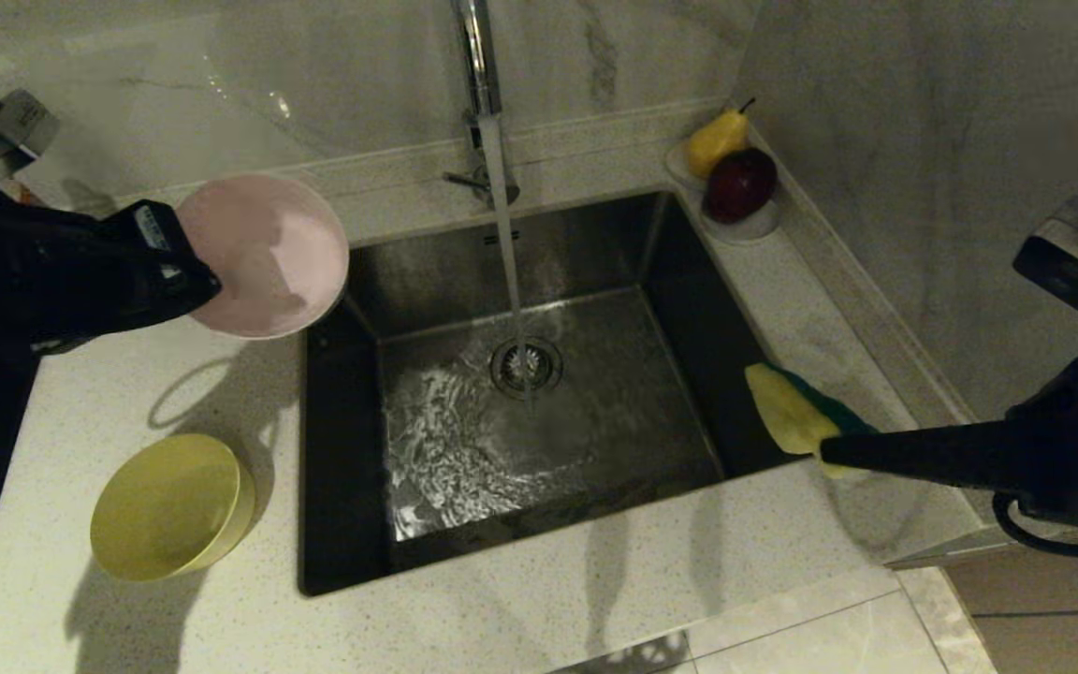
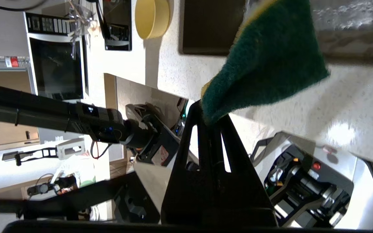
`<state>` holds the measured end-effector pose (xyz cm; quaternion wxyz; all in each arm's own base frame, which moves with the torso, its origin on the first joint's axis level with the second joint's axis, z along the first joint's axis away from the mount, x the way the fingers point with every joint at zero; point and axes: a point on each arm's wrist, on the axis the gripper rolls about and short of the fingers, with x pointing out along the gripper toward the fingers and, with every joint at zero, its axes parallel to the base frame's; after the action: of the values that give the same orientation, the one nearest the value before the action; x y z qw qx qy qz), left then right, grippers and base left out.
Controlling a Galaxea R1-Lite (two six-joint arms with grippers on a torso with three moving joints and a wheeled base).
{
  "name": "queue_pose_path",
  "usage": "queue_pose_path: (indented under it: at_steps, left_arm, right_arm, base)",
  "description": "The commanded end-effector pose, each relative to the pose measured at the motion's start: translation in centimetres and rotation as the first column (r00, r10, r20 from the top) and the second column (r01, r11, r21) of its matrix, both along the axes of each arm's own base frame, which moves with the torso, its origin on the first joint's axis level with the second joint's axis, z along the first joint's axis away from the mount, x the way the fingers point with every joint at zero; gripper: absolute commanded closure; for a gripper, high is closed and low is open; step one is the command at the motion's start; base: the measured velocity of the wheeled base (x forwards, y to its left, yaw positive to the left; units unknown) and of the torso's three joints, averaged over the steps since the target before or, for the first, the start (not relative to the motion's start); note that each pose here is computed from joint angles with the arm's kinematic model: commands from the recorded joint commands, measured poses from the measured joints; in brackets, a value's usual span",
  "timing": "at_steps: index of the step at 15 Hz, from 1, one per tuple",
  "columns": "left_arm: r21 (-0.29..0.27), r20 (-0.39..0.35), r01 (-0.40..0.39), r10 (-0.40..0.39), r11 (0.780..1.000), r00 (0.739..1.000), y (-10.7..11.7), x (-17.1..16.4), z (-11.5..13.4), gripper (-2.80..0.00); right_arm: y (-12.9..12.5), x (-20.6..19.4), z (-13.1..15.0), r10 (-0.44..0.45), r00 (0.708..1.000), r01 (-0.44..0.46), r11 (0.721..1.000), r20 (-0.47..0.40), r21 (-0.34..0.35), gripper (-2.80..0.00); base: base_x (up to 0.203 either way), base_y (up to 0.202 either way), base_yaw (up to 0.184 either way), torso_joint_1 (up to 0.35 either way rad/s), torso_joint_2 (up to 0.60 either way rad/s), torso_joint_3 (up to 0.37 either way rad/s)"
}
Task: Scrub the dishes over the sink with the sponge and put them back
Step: Place the bowl on the table
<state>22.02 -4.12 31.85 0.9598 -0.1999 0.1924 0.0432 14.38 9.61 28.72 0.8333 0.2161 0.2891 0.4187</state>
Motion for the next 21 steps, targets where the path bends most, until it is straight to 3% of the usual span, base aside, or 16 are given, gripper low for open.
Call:
queue_pose_path:
  at_steps: [1, 4, 8, 11, 14, 16, 19, 21]
  left_arm:
    - [-0.039, -0.171, -0.115, 0.107, 0.993, 0.979, 1.6, -0.4, 0.1, 0.00]
    - [-0.081, -0.218, -0.255, 0.233, 0.963, 0.948, 3.8, 1.2, -0.7, 0.00]
    - [-0.138, -0.259, -0.459, 0.415, 0.878, 0.872, 8.2, 2.8, -1.5, 0.00]
    - [-0.265, -0.297, -0.497, 0.420, 0.826, 0.857, 11.4, 3.1, -1.6, 0.00]
    - [-0.308, -0.339, -0.585, 0.488, 0.750, 0.804, 14.5, 3.1, -2.4, 0.00]
    - [-0.345, -0.364, -0.617, 0.505, 0.707, 0.782, 16.9, 2.9, -3.1, 0.00]
    - [-0.342, -0.435, -0.680, 0.532, 0.648, 0.726, 20.1, 3.7, -5.4, 0.00]
    - [-0.334, -0.469, -0.704, 0.537, 0.627, 0.701, 21.2, 4.2, -6.6, 0.00]
  right_arm:
    - [-0.5, -0.8, 0.2, -0.002, 1.000, 0.002, 1.000, 0.007, 0.008, 0.00]
    - [-0.5, -0.7, -0.1, -0.006, 1.000, 0.006, 1.000, -0.012, -0.004, 0.00]
    - [-0.5, -0.5, -0.5, -0.012, 1.000, 0.012, 1.000, -0.016, -0.017, 0.00]
    - [-0.5, 0.1, -0.8, -0.027, 0.999, 0.026, 0.999, -0.024, -0.025, 0.00]
    - [-0.5, 0.2, -0.9, -0.028, 0.999, 0.027, 0.999, -0.026, -0.028, 0.00]
    - [-0.5, 0.2, -0.9, -0.028, 0.999, 0.027, 0.999, -0.026, -0.027, 0.00]
    - [-0.4, 0.4, -1.2, -0.025, 0.999, 0.024, 0.999, -0.037, -0.033, 0.00]
    - [-0.3, 0.5, -1.4, -0.024, 0.999, 0.022, 0.999, -0.044, -0.036, 0.00]
  base:
    - [0.000, 0.000, 0.000, 0.000, 0.00, 0.000]
    - [0.000, 0.000, 0.000, 0.000, 0.00, 0.000]
    - [0.000, 0.000, 0.000, 0.000, 0.00, 0.000]
    - [0.000, 0.000, 0.000, 0.000, 0.00, 0.000]
    - [0.000, 0.000, 0.000, 0.000, 0.00, 0.000]
    - [0.000, 0.000, 0.000, 0.000, 0.00, 0.000]
    - [0.000, 0.000, 0.000, 0.000, 0.00, 0.000]
    - [0.000, 0.000, 0.000, 0.000, 0.00, 0.000]
